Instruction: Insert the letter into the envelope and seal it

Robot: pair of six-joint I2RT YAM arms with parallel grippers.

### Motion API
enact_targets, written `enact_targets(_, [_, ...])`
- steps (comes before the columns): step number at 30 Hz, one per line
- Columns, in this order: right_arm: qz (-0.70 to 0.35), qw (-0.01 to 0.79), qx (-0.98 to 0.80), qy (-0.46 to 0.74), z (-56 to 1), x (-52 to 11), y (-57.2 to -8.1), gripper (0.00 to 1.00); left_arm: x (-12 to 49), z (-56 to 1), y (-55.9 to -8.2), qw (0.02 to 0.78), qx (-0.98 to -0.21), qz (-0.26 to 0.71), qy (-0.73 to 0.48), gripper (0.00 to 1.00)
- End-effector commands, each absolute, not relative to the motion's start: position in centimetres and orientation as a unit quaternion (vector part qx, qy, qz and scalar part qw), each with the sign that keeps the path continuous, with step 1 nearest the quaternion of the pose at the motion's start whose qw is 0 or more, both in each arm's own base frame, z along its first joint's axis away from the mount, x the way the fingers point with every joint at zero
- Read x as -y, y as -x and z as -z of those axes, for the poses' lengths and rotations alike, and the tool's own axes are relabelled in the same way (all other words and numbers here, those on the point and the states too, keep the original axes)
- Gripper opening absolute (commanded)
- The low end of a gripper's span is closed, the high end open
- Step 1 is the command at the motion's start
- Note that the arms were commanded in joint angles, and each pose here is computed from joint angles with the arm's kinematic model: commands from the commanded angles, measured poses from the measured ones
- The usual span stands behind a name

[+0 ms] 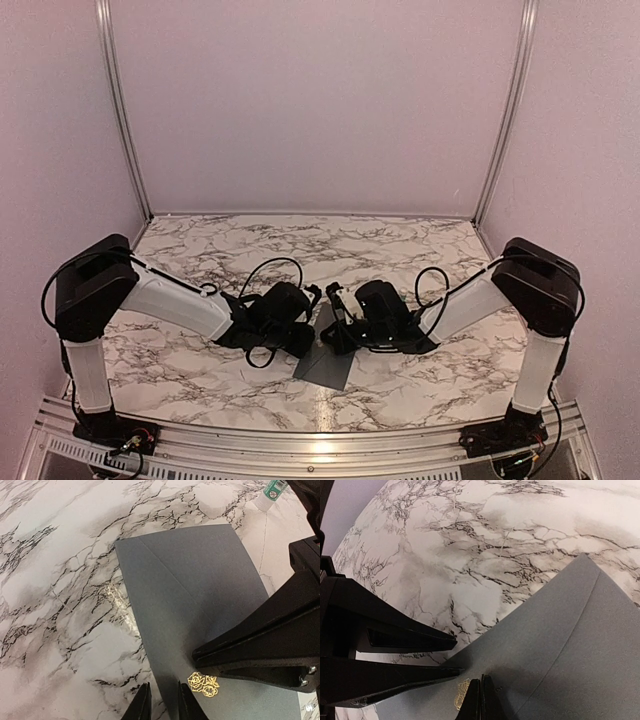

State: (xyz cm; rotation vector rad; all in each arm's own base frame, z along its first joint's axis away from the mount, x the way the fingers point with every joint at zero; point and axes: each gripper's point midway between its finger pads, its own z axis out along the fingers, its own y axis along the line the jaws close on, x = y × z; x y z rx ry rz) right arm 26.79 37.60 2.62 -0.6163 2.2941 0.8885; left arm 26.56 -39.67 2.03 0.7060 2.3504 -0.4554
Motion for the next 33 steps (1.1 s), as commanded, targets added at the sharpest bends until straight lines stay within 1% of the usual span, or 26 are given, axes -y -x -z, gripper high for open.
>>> enact_targets(1, [-0.337, 0.292, -0.867, 0.222, -2.0, -37.2, -26.6, 0.00, 38.0, -2.4, -25.1, 0.294, -0.898, 0.153, -0.290, 0.21])
enact_targets(7, [-0.339, 0.292, -0.867, 0.220, -1.9, -37.1, -26.5, 0.00, 40.2, -5.8, -22.5, 0.296, -0.859, 0.270, -0.318, 0.21])
enact_targets(12, [-0.346, 0.291, -0.864, 0.223, -2.4, -37.4, -26.3, 0.00, 41.1, -5.9, -21.2, 0.293, -0.843, 0.305, -0.333, 0.21])
enact_targets(20, [-0.352, 0.296, -0.859, 0.225, -3.4, -37.3, -26.0, 0.00, 41.8, -3.3, -21.8, 0.285, -0.852, 0.298, -0.322, 0.18])
enact_targets(33, [-0.354, 0.297, -0.857, 0.228, -4.2, -36.7, -25.3, 0.00, 40.0, 0.7, -21.0, 0.268, -0.871, 0.265, -0.314, 0.15])
